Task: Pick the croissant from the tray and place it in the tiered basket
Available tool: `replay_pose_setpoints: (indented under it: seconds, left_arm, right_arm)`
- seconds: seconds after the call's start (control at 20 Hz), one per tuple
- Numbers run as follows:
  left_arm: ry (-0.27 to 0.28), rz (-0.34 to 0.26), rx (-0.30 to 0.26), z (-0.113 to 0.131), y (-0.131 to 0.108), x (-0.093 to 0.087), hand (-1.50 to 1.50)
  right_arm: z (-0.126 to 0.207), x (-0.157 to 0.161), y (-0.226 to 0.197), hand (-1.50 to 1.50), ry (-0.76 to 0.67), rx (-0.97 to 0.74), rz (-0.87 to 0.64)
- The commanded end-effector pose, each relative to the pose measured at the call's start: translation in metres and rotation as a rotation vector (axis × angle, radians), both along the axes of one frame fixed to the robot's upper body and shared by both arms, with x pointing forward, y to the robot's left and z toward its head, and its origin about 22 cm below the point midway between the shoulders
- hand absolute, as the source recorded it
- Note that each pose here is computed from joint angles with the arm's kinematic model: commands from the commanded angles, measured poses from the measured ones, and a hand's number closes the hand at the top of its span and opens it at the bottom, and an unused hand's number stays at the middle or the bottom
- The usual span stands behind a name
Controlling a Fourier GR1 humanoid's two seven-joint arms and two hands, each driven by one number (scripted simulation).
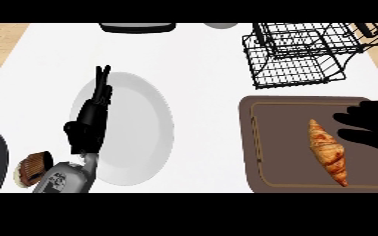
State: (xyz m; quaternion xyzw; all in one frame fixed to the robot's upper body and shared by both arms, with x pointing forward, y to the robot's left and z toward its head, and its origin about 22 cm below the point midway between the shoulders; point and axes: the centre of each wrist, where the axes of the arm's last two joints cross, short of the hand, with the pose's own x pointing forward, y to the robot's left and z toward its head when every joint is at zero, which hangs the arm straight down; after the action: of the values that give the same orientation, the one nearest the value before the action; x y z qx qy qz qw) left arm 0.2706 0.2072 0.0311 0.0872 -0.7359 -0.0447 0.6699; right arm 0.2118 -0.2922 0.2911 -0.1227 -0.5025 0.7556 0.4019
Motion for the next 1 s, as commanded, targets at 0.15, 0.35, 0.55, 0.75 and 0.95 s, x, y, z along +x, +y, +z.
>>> replay_pose_setpoints:
  seconds: [0.15,0.35,0.55,0.75,0.95]
  left_arm:
    - [0.01,-0.006,-0.008,-0.012,-0.01,-0.013,0.0]
    - [-0.006,-0.014,-0.003,-0.001,-0.003,0.001,0.0]
    - [-0.008,0.001,0.002,0.004,-0.001,0.002,0.0]
    - [-0.009,-0.029,-0.003,0.011,-0.005,-0.013,0.0]
    - [-0.003,-0.009,-0.007,-0.012,0.004,-0.003,0.0]
  right_arm:
    - [-0.034,-0.019,0.026,-1.5,-0.006,-0.109,0.033]
    - [-0.02,-0.023,0.02,-1.5,0.021,-0.21,-0.011]
    - [-0.031,-0.034,0.022,-1.5,0.012,-0.299,-0.037]
    - [-0.039,-0.014,0.014,-1.5,0.001,-0.302,-0.069]
    - [-0.05,-0.023,0.016,-1.5,-0.037,-0.331,-0.065]
